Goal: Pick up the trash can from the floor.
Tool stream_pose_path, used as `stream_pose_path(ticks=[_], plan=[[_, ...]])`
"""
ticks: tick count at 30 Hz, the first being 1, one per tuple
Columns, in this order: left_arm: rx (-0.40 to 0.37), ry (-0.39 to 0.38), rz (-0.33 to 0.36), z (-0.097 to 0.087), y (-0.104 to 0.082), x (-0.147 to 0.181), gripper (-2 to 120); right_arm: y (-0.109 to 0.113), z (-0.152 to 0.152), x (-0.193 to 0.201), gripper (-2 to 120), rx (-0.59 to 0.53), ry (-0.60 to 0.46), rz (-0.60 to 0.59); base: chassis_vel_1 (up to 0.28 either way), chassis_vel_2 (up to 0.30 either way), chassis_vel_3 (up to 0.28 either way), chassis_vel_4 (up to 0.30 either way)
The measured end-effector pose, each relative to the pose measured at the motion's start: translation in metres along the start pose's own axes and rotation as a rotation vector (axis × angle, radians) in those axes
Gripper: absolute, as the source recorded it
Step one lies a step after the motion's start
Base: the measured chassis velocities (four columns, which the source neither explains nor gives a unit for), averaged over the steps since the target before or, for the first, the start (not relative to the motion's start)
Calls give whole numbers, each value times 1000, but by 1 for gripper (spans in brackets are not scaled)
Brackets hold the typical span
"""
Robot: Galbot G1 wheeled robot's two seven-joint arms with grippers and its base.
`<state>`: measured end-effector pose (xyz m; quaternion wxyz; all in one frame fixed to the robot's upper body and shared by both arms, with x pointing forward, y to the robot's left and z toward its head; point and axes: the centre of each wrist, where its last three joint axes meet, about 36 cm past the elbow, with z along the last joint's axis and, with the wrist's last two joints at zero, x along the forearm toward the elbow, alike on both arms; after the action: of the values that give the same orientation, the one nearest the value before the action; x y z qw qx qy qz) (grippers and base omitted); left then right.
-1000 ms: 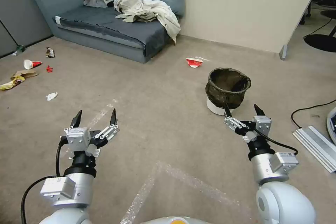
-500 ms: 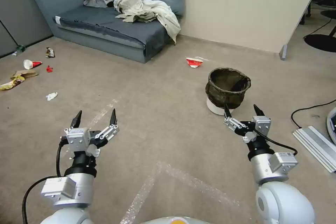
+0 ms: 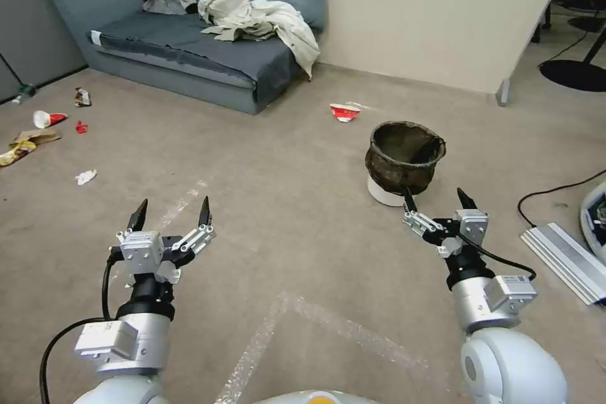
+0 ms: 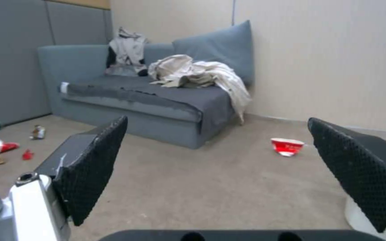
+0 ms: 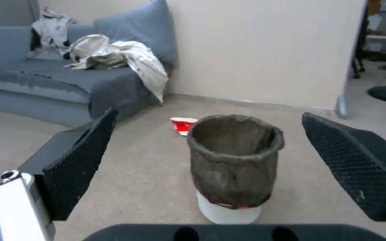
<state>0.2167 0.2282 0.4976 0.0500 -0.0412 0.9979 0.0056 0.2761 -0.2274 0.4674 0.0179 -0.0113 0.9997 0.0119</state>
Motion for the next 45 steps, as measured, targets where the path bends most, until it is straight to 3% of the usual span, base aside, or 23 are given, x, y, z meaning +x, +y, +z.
stream_pose_path(ticks=[24,45], plan=[[6,-16,-4,0,0,0,100,1,2,-1,100,4,1,-12,-94,-92,-86,-90],[12,-20,-11,1,1,-2,100,0,0,0,100,4,0,-13,-17,17,18,-17]])
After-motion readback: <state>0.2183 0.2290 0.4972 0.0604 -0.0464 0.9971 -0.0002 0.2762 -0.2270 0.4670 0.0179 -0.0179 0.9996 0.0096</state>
